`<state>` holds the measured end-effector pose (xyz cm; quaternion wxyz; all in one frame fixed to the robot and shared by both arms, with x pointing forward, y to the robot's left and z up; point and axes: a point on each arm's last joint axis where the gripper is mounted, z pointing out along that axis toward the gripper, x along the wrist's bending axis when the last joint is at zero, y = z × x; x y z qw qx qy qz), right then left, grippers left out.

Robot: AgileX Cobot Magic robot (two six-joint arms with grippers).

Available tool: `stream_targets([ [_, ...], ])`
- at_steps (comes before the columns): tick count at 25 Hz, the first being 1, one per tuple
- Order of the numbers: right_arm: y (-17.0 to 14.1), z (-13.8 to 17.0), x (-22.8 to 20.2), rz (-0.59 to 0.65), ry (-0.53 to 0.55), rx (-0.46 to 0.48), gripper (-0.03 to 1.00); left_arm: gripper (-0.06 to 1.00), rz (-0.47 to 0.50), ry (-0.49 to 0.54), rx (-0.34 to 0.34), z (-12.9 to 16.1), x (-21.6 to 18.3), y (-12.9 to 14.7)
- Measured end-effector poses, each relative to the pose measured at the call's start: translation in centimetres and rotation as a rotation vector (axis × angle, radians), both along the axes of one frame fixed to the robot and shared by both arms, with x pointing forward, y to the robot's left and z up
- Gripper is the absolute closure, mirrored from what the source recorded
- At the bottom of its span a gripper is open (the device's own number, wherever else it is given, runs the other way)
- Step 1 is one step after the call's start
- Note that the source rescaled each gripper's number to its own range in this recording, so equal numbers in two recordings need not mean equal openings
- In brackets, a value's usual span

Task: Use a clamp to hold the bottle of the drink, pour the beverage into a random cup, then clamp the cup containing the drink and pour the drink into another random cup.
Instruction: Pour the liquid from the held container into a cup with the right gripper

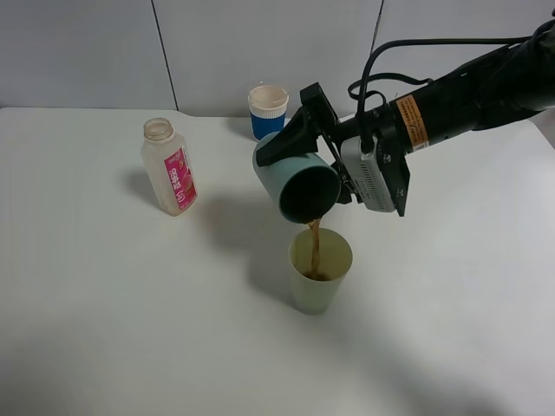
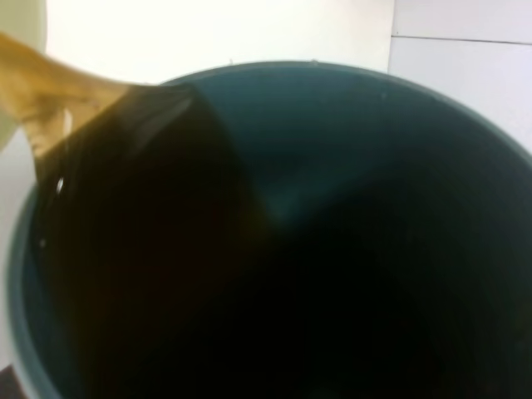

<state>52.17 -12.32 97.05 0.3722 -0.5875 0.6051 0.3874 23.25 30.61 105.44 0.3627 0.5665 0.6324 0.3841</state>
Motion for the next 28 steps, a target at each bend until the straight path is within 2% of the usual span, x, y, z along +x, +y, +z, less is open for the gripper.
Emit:
stream_targets([
  [28,0.1,0.14,-0.06,0.089,-0.19,0.012,0.97,-0.06,0.0,0.0,0.0,0.0,0.0,0.0],
])
